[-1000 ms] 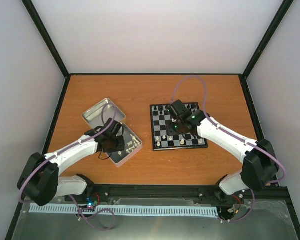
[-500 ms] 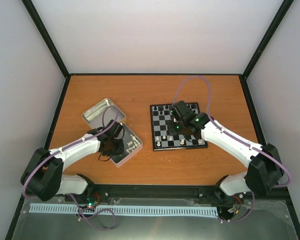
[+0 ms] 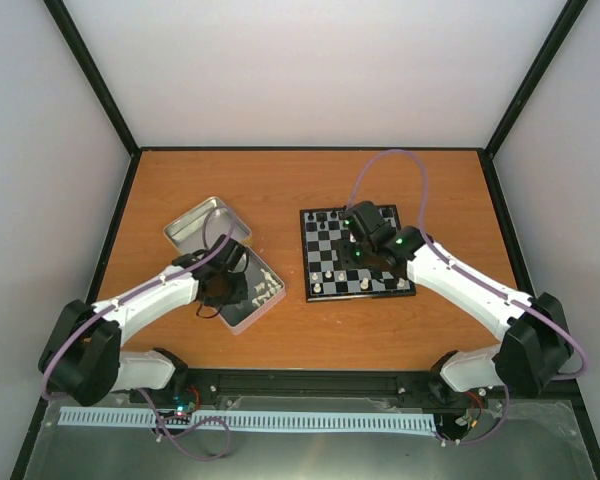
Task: Set up the chess pieces on the board
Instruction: Pick up the chess piece from the storage box, then place the chess piece on the chessboard.
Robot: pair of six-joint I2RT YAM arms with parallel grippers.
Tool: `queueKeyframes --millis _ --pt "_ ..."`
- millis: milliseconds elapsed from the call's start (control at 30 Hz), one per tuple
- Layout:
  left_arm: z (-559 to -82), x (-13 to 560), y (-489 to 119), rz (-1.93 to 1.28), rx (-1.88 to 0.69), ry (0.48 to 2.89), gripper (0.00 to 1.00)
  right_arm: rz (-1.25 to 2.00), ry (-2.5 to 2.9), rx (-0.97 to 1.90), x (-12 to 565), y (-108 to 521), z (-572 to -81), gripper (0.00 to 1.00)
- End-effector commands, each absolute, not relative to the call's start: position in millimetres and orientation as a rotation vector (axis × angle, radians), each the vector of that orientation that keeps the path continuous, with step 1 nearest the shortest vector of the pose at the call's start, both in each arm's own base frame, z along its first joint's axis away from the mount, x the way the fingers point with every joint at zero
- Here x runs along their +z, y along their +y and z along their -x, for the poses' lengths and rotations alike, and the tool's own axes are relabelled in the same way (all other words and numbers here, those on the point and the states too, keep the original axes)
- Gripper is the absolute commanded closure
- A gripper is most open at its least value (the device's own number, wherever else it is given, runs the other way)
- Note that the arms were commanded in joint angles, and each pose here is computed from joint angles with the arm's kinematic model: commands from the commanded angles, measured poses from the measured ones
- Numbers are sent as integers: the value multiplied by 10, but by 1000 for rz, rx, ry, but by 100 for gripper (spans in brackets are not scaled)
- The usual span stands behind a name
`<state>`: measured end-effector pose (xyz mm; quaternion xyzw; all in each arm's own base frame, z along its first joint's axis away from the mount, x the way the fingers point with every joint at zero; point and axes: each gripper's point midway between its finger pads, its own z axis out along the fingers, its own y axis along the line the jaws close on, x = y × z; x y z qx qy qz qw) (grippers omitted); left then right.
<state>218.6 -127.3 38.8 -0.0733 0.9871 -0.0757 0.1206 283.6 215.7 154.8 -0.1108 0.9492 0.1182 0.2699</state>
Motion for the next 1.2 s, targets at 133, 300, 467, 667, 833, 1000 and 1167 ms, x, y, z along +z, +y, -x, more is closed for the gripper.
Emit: queueKeyframes --millis 133,300,467,667,833,1000,1167 --pt "-2495 1106 -1445 123 -343 2676 99 241 2434 316 1845 2037 -2905 55" --pt "-2611 1505 -1802 -17 -500 2565 99 103 2303 213 2116 1743 -2985 55" --pt "-2717 1825 -2260 -150 -607 2488 99 -60 2139 95 2487 1308 -2957 55" --pt "-2829 2038 -2865 -316 -691 2430 99 -185 1994 -1 2774 858 -2785 53" --pt "-2886 2069 -3423 -476 -733 2411 99 -234 1981 -46 2836 651 -2640 51" --pt "-2990 1992 -3824 -563 -722 2436 99 -310 1948 -63 2899 422 -2465 45" --pt "-3025 1859 -4196 -637 -728 2451 99 -338 1918 -18 2981 350 -2368 44"
